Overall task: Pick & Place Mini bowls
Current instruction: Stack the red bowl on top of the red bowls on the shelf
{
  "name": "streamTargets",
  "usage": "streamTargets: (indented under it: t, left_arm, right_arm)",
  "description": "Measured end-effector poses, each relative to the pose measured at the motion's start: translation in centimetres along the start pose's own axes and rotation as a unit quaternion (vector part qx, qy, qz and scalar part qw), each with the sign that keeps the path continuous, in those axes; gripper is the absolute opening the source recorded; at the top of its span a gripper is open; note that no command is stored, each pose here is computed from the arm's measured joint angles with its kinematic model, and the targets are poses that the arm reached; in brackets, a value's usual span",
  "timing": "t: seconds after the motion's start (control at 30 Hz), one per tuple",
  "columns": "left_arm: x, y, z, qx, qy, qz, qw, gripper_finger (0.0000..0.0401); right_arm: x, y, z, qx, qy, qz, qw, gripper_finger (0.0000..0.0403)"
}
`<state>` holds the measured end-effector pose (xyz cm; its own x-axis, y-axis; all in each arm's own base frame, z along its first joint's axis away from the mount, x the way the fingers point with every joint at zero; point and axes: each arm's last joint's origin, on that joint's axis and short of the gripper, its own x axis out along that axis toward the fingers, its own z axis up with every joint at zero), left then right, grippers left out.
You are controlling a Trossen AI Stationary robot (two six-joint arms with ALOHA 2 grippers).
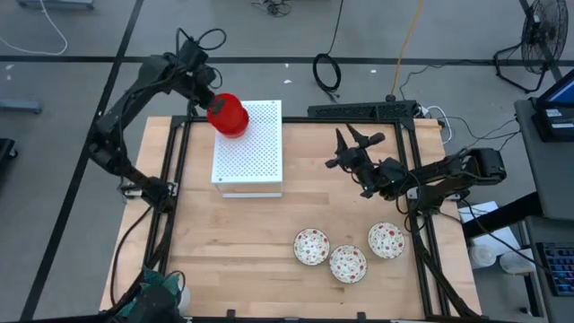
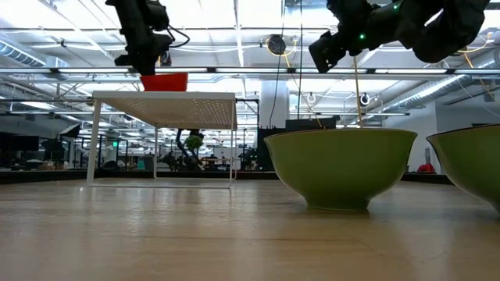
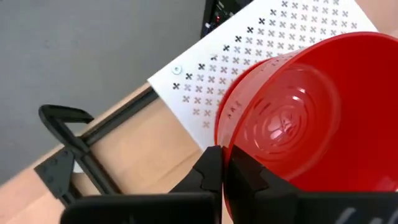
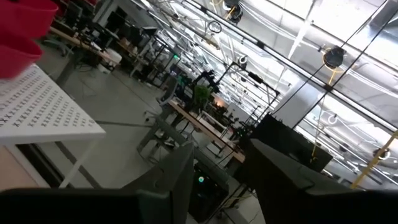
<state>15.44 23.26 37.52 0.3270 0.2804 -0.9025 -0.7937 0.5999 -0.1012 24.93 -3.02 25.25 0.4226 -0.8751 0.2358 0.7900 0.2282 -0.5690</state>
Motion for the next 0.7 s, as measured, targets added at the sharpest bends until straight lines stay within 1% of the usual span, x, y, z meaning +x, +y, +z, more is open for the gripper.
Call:
streamTargets:
  t: [0.1, 0.27, 0.47, 0.7]
  left_arm:
    - [0.31, 0.40, 0.12, -0.008, 0.005, -0.006, 1.000, 0.0006]
    - [0.26, 0.38, 0.10, -0.012, 0.004, -0.007, 1.000, 0.0006]
    - [0.27, 0.16, -0.13, -0.009, 0.016, -0.010, 1.000, 0.0044]
    - [0.28, 0.04, 0.00, 0.000, 0.010, -0.005, 1.000, 0.0081]
  right_arm:
    - [0.00, -0.03, 0.02, 0.000, 0.000, 0.000, 1.000, 0.0139]
    - [0.00, -0.02, 0.01, 0.000, 0.000, 0.000, 1.000, 0.0139]
    - [0.00, -0.02, 0.01, 0.000, 0.000, 0.000, 1.000, 0.0139]
    - [0.00, -0.02, 0.01, 0.000, 0.000, 0.000, 1.000, 0.0139]
